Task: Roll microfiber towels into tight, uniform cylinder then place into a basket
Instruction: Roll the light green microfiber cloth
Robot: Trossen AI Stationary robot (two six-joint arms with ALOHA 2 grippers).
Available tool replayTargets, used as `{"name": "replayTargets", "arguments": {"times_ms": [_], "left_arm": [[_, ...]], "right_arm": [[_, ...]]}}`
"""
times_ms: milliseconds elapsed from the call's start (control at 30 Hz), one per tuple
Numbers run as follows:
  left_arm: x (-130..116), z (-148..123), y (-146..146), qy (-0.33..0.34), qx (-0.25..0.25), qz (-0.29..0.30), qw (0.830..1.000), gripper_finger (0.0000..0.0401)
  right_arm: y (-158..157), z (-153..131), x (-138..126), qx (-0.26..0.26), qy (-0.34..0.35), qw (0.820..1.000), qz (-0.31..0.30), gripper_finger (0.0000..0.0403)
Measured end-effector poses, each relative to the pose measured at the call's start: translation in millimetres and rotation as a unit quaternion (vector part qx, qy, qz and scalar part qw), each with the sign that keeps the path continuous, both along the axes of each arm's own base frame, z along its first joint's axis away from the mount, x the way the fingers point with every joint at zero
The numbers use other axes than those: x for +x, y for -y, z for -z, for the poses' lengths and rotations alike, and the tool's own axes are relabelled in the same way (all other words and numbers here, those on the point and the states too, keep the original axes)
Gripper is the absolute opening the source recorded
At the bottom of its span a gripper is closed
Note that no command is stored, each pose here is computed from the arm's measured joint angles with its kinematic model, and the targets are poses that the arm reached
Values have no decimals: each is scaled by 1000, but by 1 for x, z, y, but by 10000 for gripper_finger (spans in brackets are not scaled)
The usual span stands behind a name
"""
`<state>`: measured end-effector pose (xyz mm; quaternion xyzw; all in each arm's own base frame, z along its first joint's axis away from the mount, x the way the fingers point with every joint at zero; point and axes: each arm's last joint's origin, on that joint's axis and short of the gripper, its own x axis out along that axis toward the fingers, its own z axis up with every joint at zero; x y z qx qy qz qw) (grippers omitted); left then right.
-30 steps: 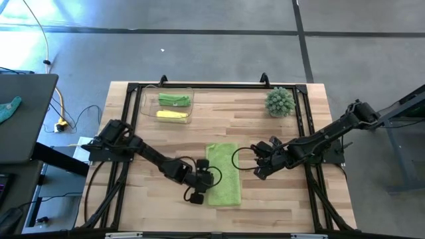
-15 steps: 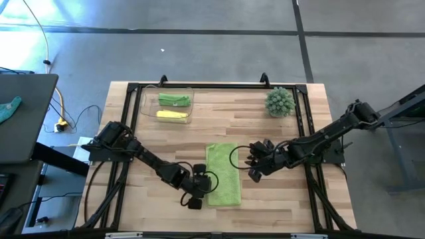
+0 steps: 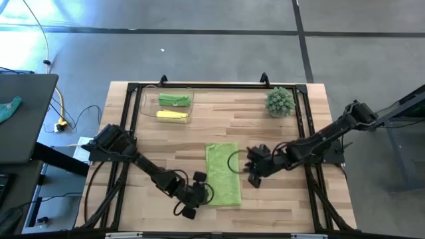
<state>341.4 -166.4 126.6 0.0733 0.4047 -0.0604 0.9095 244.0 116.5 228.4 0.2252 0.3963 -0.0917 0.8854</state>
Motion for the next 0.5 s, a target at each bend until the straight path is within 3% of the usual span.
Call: {"name": "replayTargets", "arguments": {"times_ms": [167, 333, 433, 500], "left_arm": [[-3, -3, 11, 24, 30, 28, 999, 119], [-5, -3, 15, 26, 50, 56, 997, 140], [-4, -1, 13, 27, 65, 70, 995, 152], [-3, 4, 13, 25, 87, 88, 992, 157]], "right_arm": [[-25, 15, -1, -1, -20, 998, -62, 101], [-48, 24, -6, -21, -15, 992, -124, 135], [-66, 31, -6, -60, 11, 977, -202, 157], [-77, 39, -6, -106, 24, 957, -267, 166]]}}
